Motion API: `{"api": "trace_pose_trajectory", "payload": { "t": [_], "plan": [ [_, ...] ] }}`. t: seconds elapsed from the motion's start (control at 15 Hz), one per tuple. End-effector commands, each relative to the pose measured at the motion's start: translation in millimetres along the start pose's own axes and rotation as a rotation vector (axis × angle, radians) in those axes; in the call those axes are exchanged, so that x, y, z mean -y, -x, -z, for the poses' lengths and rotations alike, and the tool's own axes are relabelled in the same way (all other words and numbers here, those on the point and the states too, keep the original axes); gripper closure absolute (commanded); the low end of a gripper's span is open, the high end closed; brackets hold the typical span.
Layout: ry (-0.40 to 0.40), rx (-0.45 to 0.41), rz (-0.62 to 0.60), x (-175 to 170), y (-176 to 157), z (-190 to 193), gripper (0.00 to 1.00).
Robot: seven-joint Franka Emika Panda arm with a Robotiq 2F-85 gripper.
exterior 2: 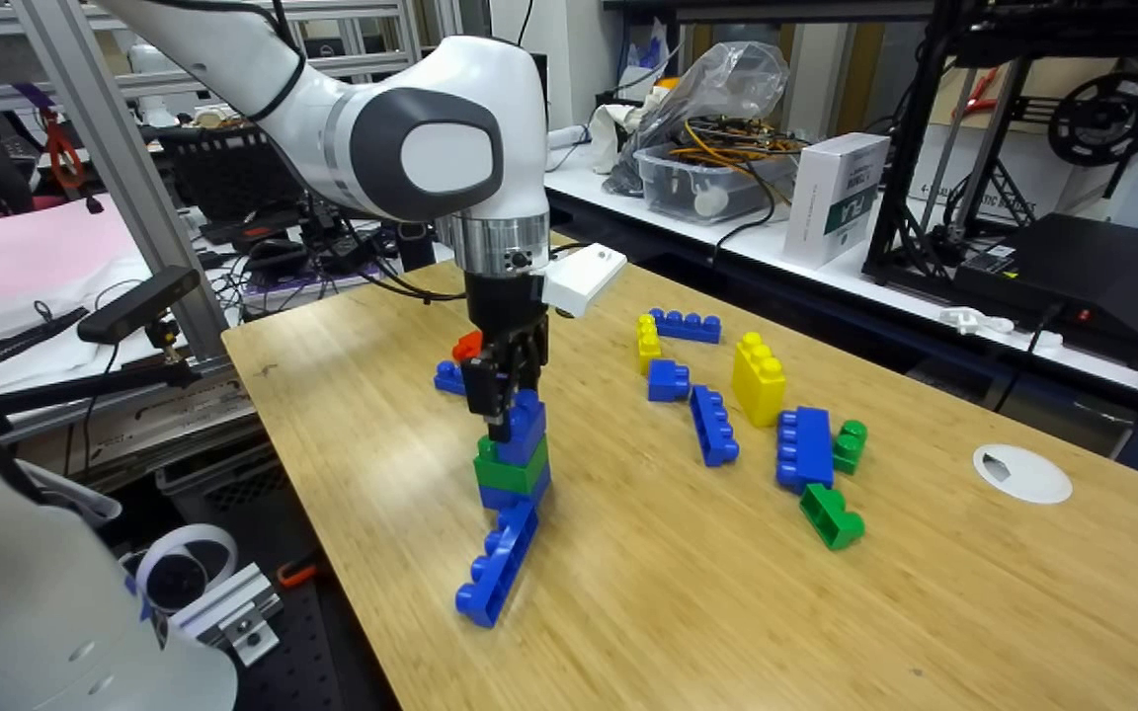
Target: Move the blue and green object, then pick up the blue object and put it on the blue and green object
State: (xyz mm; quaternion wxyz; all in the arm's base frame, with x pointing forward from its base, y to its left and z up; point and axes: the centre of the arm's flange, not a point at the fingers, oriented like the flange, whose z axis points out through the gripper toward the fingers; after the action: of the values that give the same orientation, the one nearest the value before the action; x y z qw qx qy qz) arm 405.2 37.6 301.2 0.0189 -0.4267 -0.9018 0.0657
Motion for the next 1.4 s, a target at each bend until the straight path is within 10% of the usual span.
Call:
{"api": "trace_pose_trajectory", "payload": {
  "t": [0.0,0.8,0.87,1.33],
  "plan": [
    [0.006,0.009,0.029,-4,4,-4,0.55],
    [-0.001,0.025,0.055,-5,5,-13,0.55],
    [0.0,0.029,0.057,-6,5,-12,0.07],
    [0.008,0.051,0.061,-5,4,1,0.0]
  ]
}}
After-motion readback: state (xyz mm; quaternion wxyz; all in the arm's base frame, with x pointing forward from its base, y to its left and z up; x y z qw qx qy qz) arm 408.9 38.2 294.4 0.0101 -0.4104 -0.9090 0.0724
